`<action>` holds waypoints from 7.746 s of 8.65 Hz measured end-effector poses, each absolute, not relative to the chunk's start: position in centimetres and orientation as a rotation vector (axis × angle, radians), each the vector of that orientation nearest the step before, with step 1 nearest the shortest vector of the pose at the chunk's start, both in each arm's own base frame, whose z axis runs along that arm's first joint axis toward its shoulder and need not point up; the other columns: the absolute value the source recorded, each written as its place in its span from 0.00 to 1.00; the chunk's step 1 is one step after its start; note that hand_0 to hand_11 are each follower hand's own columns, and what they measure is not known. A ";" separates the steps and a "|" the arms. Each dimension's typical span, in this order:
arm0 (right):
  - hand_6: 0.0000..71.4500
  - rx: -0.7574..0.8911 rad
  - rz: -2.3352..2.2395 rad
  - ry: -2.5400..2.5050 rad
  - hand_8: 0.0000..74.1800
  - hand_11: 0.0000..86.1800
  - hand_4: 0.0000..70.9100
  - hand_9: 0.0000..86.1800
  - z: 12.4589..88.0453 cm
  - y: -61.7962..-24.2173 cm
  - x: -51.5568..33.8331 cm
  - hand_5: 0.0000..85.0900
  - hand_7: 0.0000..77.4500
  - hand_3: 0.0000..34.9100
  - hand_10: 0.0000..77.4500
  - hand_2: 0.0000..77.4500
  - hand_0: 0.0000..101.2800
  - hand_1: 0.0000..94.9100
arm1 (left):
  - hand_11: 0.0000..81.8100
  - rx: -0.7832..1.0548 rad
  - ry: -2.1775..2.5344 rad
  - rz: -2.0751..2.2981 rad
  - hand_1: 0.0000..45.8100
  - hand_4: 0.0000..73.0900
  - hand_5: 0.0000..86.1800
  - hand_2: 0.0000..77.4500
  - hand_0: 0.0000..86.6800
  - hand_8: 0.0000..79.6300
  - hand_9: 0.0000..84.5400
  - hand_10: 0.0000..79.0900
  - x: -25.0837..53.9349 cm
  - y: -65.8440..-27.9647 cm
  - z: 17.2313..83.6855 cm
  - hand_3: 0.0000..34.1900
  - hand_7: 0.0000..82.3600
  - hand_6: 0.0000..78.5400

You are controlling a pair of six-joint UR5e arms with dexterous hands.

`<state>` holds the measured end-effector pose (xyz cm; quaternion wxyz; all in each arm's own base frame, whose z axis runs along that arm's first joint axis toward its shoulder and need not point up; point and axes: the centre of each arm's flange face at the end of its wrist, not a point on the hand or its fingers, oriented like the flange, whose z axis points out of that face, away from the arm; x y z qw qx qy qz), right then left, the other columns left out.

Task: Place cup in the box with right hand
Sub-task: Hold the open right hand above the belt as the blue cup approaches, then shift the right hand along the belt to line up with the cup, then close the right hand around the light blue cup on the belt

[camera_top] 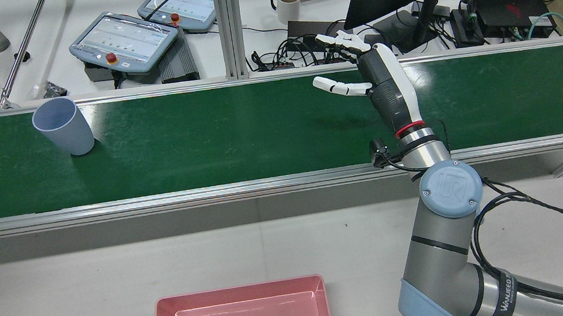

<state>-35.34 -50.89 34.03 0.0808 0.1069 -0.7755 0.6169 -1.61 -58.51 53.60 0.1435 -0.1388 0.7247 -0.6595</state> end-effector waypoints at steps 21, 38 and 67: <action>0.07 0.066 1.915 -2.137 0.02 0.06 0.00 0.10 37.2 -49.3 -28.9 0.06 0.34 0.23 0.04 0.17 0.45 0.09 | 0.00 -0.400 2.091 -1.900 0.01 0.00 0.00 0.01 0.00 0.00 0.00 0.00 -1.6 -58.6 53.6 0.00 0.00 0.00; 0.08 0.195 1.717 -2.164 0.04 0.06 0.20 0.13 34.9 -53.0 -33.3 0.04 0.44 0.14 0.05 0.02 0.45 0.01 | 0.00 -0.401 2.090 -1.900 0.01 0.00 0.00 0.01 0.00 0.00 0.00 0.00 -1.5 -58.6 53.6 0.00 0.00 0.00; 0.37 0.237 1.715 -2.179 0.37 0.25 0.42 0.59 35.4 -53.0 -34.8 0.10 0.91 0.01 0.18 0.44 0.51 0.15 | 0.00 -0.401 2.090 -1.900 0.01 0.00 0.00 0.01 0.00 0.00 0.01 0.00 -1.6 -58.6 53.6 0.00 0.00 0.00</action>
